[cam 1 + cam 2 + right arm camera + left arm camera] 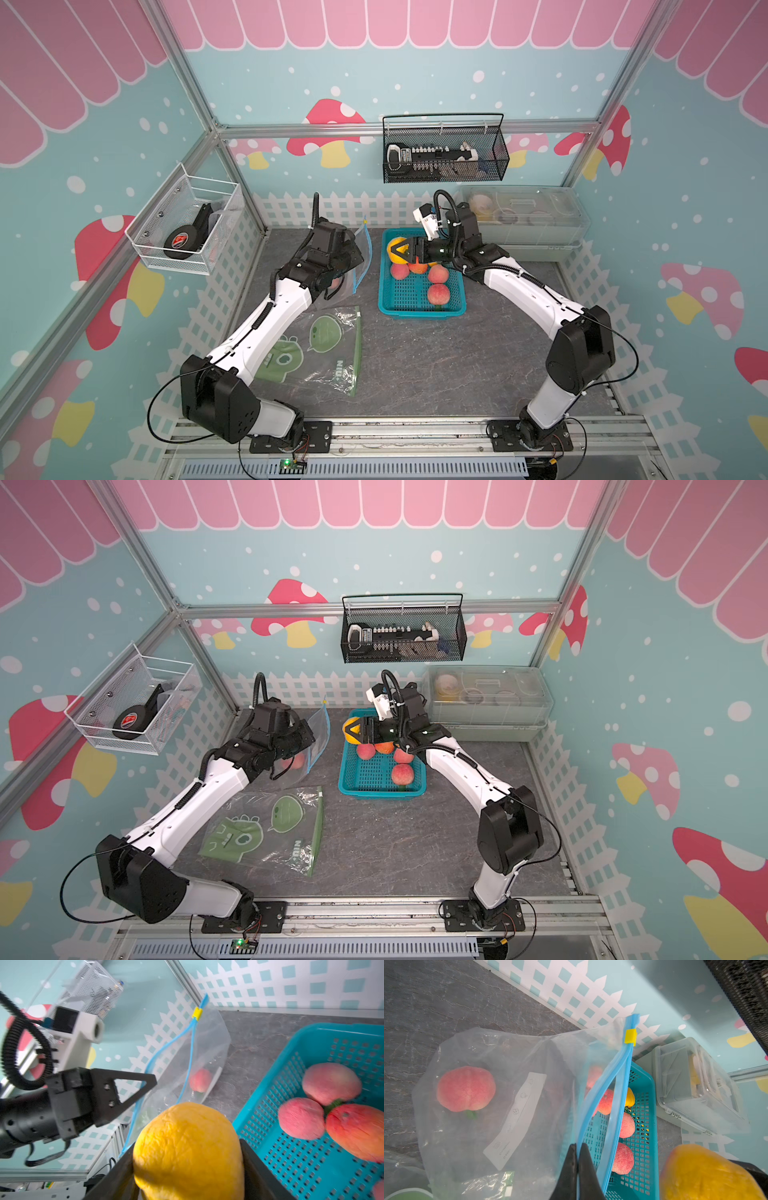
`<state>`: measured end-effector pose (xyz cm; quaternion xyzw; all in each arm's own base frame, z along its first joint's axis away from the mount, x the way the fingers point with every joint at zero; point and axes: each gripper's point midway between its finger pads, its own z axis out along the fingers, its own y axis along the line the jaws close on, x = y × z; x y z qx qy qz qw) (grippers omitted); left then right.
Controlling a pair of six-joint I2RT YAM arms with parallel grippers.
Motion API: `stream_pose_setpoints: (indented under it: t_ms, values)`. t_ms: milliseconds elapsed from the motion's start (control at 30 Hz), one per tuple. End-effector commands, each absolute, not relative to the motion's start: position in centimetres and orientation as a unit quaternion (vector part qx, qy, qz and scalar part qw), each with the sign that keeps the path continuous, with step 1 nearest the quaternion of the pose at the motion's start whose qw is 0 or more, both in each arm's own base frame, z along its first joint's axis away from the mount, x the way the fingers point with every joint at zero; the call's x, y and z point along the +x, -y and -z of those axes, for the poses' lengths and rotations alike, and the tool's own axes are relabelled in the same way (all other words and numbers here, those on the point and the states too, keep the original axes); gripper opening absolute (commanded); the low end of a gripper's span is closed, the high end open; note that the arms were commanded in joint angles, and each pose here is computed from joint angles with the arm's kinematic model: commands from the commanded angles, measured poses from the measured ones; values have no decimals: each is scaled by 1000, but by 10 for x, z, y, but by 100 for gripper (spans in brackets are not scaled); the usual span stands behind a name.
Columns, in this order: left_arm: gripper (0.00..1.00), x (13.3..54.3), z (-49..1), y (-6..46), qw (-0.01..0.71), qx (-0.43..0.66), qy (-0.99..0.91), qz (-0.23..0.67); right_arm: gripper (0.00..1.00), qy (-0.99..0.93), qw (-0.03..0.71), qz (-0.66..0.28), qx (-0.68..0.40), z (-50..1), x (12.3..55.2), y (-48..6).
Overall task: Place the peach in a zip-top bag and seal the zipper
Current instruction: Pick up the peach from the basket, then place the peach in the zipper food storage bag.
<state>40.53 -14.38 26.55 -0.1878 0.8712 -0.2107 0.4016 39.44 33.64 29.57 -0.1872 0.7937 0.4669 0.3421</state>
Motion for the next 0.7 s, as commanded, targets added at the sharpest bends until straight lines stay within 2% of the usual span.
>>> stream_pose_setpoints:
  t_ms: [0, 233, 333, 667]
  values:
    - [0, 407, -270, 148, 399, -188, -869, 225, 61, -754, 334, -529, -199, -321, 390, -367]
    - [0, 408, -272, 150, 398, -181, -870, 228, 61, -746, 314, -551, -204, -321, 397, -400]
    - [0, 408, -273, 151, 398, -180, -869, 231, 61, -761, 301, -541, -195, -299, 407, -409]
    - [0, 407, -285, 153, 408, -171, -863, 243, 63, -836, 300, -420, -189, -256, 422, -406]
